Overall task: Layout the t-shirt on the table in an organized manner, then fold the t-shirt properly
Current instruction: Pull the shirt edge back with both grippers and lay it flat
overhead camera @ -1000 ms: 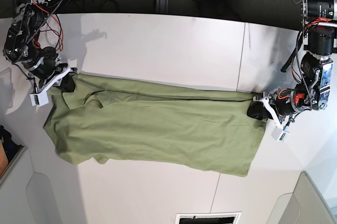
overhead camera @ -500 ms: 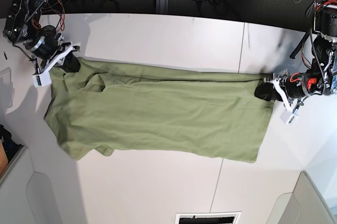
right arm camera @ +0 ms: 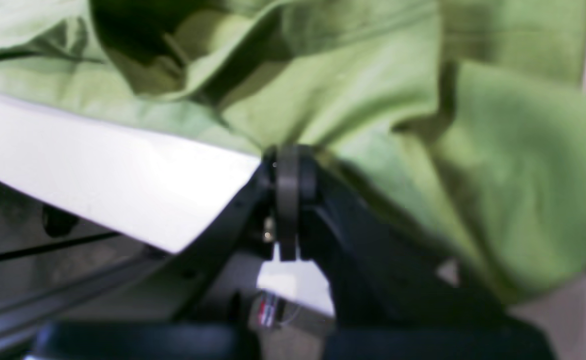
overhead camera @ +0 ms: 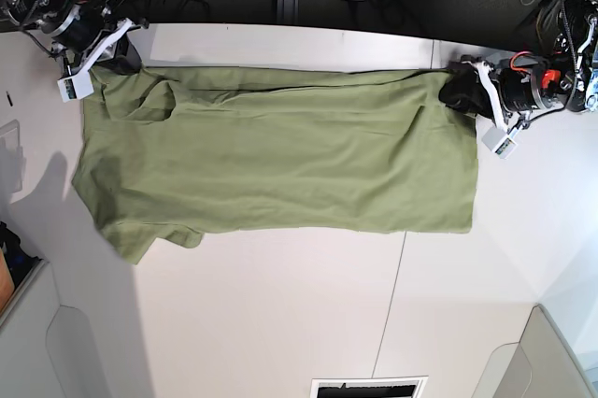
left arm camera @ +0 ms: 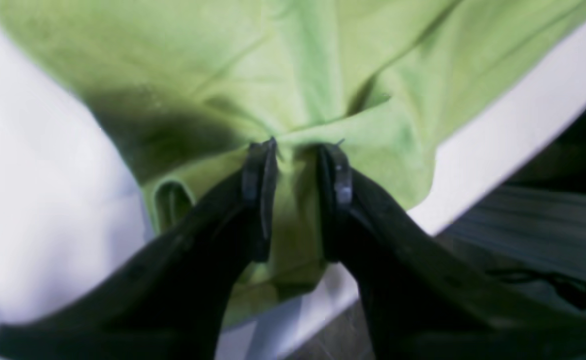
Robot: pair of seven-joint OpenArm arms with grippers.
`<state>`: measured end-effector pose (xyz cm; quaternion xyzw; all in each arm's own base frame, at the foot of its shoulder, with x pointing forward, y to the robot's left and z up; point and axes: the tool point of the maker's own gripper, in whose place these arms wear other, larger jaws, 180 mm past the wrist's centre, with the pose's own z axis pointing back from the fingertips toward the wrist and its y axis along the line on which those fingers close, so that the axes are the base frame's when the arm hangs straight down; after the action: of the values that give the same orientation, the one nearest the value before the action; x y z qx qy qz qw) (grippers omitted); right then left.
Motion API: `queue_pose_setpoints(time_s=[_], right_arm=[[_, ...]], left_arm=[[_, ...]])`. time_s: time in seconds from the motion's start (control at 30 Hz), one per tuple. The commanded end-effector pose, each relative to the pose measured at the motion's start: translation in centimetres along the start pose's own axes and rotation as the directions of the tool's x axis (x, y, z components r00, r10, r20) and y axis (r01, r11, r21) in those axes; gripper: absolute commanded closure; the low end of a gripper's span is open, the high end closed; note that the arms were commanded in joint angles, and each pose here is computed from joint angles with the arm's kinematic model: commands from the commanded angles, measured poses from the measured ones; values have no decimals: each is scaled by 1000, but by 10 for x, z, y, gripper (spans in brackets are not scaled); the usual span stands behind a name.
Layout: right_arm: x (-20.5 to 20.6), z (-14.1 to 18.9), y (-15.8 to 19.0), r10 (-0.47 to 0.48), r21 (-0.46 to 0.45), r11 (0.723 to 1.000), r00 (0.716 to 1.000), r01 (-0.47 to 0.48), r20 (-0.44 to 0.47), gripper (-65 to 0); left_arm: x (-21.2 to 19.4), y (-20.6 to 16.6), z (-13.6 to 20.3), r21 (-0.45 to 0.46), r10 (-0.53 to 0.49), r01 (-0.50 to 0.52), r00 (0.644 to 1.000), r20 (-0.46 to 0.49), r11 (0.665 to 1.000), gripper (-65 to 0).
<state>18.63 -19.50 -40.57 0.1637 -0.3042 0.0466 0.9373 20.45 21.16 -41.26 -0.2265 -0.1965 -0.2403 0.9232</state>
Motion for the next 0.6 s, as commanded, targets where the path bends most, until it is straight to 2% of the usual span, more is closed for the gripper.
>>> queue_pose_setpoints(time_s=[0.0,0.17,0.3,0.43,0.53,0.57], right_arm=[[13,7,-3,17,-7,1000,999,-16,43,0],[34,17,-10,-8,-14,1000,992,10,124,0],[53,25,-23,-19,-40,999,982,27,187,0],[76,36,-37,-21,-66,997,967,38,252,0],[95,45,-45,-8,-70,997,953,31,302,0],[103,48,-47,3,-74,997,949,21,316,-25]], left_arm=[[-4,3,6,19,-28,29,999,-39,999,-159],[11,8,17,48,-44,44,999,11,998,-162],[31,26,40,103,-17,6,995,103,995,-203],[54,47,72,156,13,-50,974,225,986,-266],[71,57,95,175,16,-72,952,304,982,-270],[78,61,101,186,7,-71,946,323,980,-270]])
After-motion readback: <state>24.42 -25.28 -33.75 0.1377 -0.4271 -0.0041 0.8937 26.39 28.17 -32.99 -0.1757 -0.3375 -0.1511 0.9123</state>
